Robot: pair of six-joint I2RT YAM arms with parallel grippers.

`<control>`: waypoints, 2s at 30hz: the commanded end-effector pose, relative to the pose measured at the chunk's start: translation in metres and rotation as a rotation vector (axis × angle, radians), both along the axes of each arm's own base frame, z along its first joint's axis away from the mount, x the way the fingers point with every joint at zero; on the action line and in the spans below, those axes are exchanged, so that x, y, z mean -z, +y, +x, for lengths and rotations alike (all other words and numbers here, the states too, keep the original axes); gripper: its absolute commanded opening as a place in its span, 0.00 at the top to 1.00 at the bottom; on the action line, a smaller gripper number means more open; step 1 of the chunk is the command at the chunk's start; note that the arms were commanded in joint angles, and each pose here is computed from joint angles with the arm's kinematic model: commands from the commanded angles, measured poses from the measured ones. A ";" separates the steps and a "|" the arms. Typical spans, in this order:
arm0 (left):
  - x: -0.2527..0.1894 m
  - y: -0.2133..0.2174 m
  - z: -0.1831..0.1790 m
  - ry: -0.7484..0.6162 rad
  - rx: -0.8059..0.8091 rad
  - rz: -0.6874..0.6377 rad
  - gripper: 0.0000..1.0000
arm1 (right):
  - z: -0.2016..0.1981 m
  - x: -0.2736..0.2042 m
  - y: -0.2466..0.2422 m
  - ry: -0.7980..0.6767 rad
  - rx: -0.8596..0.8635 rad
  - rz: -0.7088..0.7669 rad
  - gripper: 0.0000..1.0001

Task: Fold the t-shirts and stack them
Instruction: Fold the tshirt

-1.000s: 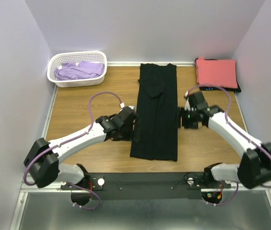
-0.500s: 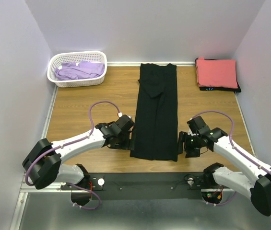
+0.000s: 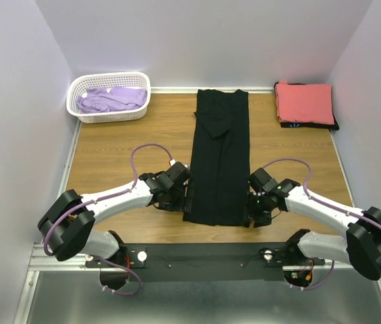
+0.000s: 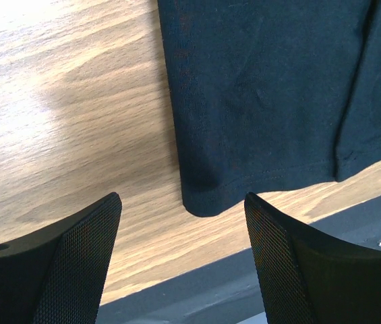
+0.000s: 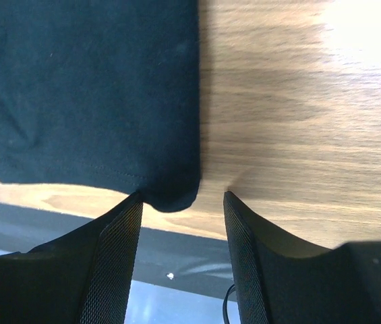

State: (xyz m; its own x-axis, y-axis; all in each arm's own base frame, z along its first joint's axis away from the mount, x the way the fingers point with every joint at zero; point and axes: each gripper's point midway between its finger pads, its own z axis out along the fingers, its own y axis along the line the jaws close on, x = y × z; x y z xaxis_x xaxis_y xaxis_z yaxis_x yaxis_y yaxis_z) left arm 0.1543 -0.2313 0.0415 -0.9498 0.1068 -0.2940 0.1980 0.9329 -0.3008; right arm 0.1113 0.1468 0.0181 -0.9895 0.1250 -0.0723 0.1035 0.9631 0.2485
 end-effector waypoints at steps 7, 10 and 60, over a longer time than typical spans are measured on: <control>0.002 0.000 0.002 -0.011 0.028 0.015 0.19 | 0.022 -0.007 0.004 -0.079 0.034 -0.028 0.43; 0.001 -0.002 0.001 -0.010 0.034 0.013 0.19 | 0.024 -0.014 0.009 -0.085 0.035 -0.008 0.43; 0.018 -0.013 -0.013 0.070 0.034 0.159 0.41 | 0.006 0.007 -0.002 -0.014 -0.044 -0.065 1.00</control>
